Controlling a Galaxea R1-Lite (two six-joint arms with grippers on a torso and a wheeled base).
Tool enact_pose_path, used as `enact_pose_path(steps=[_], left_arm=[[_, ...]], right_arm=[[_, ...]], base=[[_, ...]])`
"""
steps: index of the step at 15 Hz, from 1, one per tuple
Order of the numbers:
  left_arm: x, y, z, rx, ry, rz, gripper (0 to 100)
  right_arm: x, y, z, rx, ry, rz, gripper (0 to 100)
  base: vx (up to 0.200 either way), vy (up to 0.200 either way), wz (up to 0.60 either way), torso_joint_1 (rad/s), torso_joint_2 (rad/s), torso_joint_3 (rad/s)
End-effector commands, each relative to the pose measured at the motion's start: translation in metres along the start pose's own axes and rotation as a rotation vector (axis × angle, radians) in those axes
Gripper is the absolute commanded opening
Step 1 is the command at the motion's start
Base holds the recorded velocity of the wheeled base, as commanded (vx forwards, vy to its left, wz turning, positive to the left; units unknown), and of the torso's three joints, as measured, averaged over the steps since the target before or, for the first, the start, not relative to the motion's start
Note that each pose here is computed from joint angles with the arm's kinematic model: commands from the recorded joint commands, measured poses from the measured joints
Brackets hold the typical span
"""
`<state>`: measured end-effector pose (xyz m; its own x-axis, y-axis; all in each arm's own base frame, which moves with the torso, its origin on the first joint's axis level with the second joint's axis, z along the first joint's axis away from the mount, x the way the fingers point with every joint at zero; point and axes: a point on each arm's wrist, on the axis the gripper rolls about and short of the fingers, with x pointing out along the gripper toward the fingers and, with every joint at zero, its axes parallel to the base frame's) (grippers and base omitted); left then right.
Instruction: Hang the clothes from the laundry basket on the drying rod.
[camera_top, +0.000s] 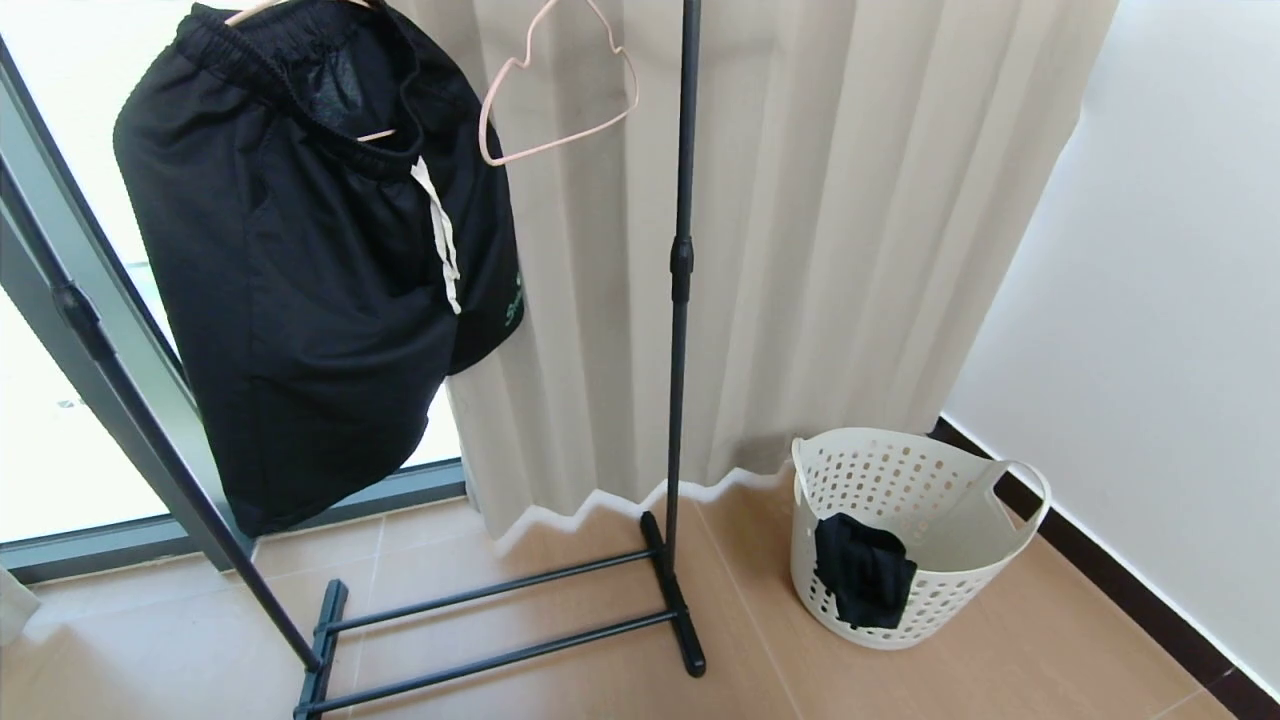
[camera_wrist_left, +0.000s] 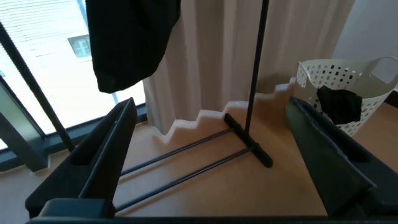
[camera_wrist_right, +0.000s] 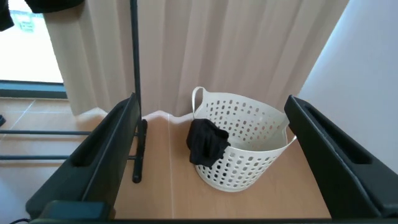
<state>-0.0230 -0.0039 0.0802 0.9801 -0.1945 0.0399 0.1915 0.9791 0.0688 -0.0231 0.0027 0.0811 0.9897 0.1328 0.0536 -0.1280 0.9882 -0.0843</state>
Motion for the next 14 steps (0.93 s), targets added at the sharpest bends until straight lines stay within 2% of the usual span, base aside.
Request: enact_pose_path(steps=[1, 5, 10, 11, 13, 14], left_arm=[[0.0001, 0.0, -0.0001, -0.001, 0.002, -0.001, 100], [0.0001, 0.0, -0.0001, -0.001, 0.002, -0.001, 100], [0.0001, 0.0, 0.0001, 0.0, 0.001, -0.001, 100], [0.0001, 0.0, 0.0001, 0.0, 0.001, -0.001, 100], [0.0001, 0.0, 0.0001, 0.0, 0.001, -0.001, 100], [0.0001, 0.0, 0.0001, 0.0, 0.001, -0.001, 100]], right_arm=[[0.0, 0.0, 0.0002, -0.001, -0.003, 0.0, 100], [0.0, 0.0, 0.0002, -0.001, -0.003, -0.001, 100], [0.0, 0.0, 0.0002, -0.002, -0.003, -0.001, 100], [0.0, 0.0, 0.0002, -0.002, -0.003, -0.001, 100], [0.0, 0.0, 0.0002, -0.002, -0.003, -0.001, 100], [0.0, 0.0, 0.0002, -0.002, -0.003, -0.001, 100]], base=[[0.0, -0.2, 0.0, 0.007, 0.0, 0.002], [0.0, -0.2, 0.0, 0.0, 0.0, 0.004], [0.2, 0.0, 0.0, 0.0, 0.0, 0.01], [0.2, 0.0, -0.6, 0.002, 0.01, 0.022], [0.0, 0.0, -0.6, 0.002, 0.01, 0.005], [0.0, 0.0, 0.0, 0.0, 0.0, 0.0]])
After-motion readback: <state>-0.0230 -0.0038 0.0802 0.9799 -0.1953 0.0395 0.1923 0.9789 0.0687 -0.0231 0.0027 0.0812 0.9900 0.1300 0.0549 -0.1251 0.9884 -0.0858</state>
